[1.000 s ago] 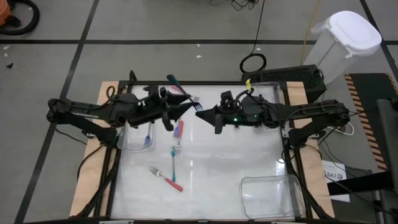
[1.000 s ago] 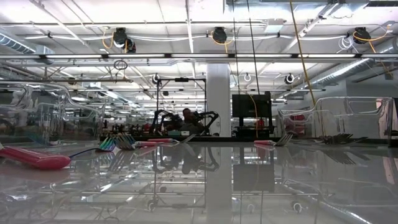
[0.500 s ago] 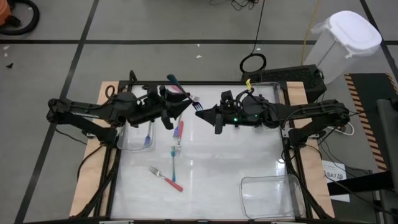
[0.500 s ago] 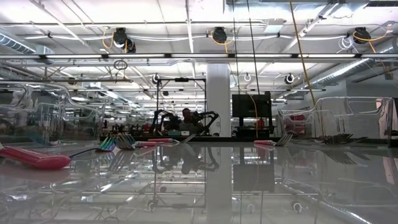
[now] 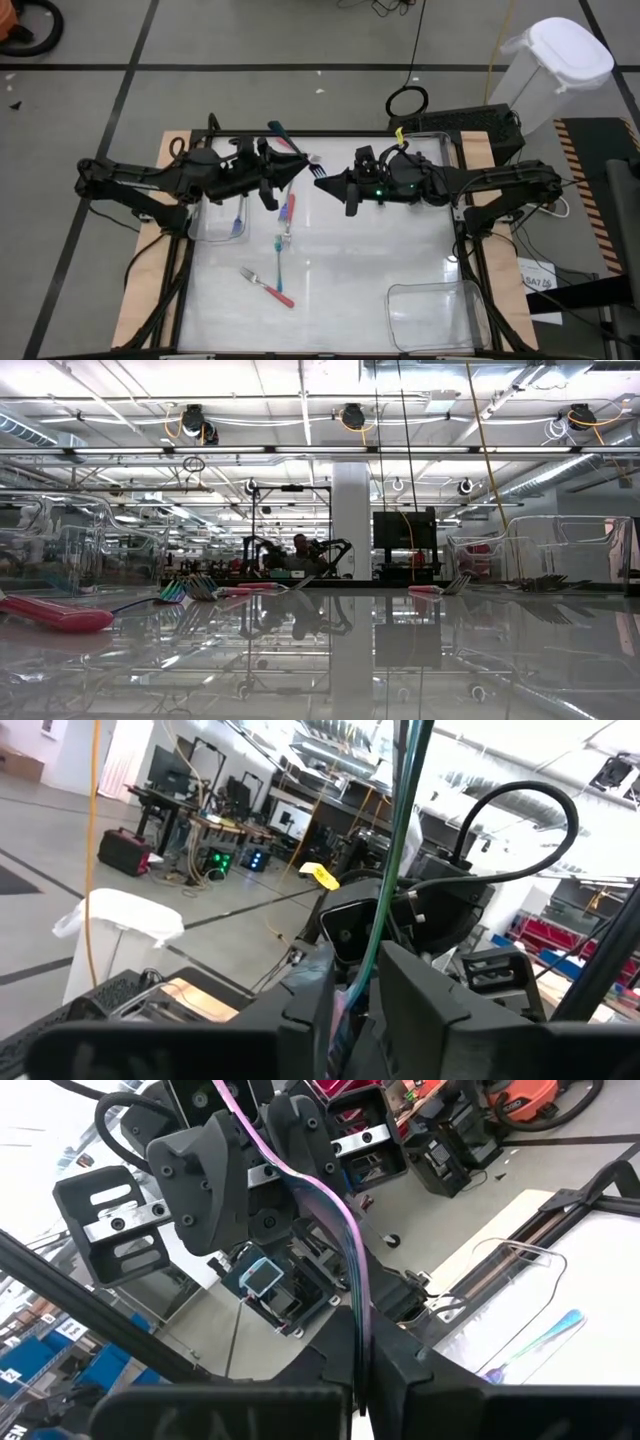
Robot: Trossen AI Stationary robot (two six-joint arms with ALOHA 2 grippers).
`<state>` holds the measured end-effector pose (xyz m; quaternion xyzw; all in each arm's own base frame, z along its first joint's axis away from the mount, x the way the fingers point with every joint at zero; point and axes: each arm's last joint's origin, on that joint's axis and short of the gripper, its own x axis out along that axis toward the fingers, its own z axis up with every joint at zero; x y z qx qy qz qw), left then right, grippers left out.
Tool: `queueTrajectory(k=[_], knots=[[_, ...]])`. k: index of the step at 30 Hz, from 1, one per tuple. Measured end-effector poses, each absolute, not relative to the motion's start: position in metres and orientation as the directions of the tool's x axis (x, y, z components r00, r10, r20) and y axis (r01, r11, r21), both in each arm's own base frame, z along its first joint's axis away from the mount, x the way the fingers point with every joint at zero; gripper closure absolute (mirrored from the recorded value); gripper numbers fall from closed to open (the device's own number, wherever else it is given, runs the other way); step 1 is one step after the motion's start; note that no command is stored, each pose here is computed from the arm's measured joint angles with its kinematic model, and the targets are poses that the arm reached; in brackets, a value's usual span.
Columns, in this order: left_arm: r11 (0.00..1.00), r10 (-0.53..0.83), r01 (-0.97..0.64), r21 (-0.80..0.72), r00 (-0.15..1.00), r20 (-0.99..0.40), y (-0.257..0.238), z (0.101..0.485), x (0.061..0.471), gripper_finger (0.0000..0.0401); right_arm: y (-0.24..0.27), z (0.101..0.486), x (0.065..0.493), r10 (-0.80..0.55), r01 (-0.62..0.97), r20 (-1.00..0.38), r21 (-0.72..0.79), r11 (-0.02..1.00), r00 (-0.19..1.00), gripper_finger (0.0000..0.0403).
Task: Sort silverware by color (type)
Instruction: Put the blue fork into the left transparent bin
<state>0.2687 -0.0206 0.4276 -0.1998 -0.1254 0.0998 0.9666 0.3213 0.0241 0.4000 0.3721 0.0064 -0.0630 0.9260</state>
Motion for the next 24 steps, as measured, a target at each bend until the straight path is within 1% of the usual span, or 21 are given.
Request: queueTrajectory(k=[13, 21, 24], knots=[[0.917, 0.202, -0.113, -0.382, 0.958, 0.204, -0.0218, 0.4275, 0.2690, 0.0394, 0.0243, 0.4000, 0.3213, -0.111, 0.121, -0.059, 0.689, 0.715, 0.992, 0.0399], [0.917, 0.202, -0.112, -0.382, 0.958, 0.204, -0.0218, 0.4275, 0.2690, 0.0399, 0.0243, 0.3999, 0.3213, -0.111, 0.121, -0.059, 0.696, 0.707, 0.992, 0.0398], [0.915, 0.202, -0.111, -0.389, 0.958, 0.202, -0.0218, 0.4274, 0.2690, 0.0400, 0.0243, 0.3996, 0.3213, -0.111, 0.123, -0.063, 0.694, 0.710, 0.992, 0.0387]])
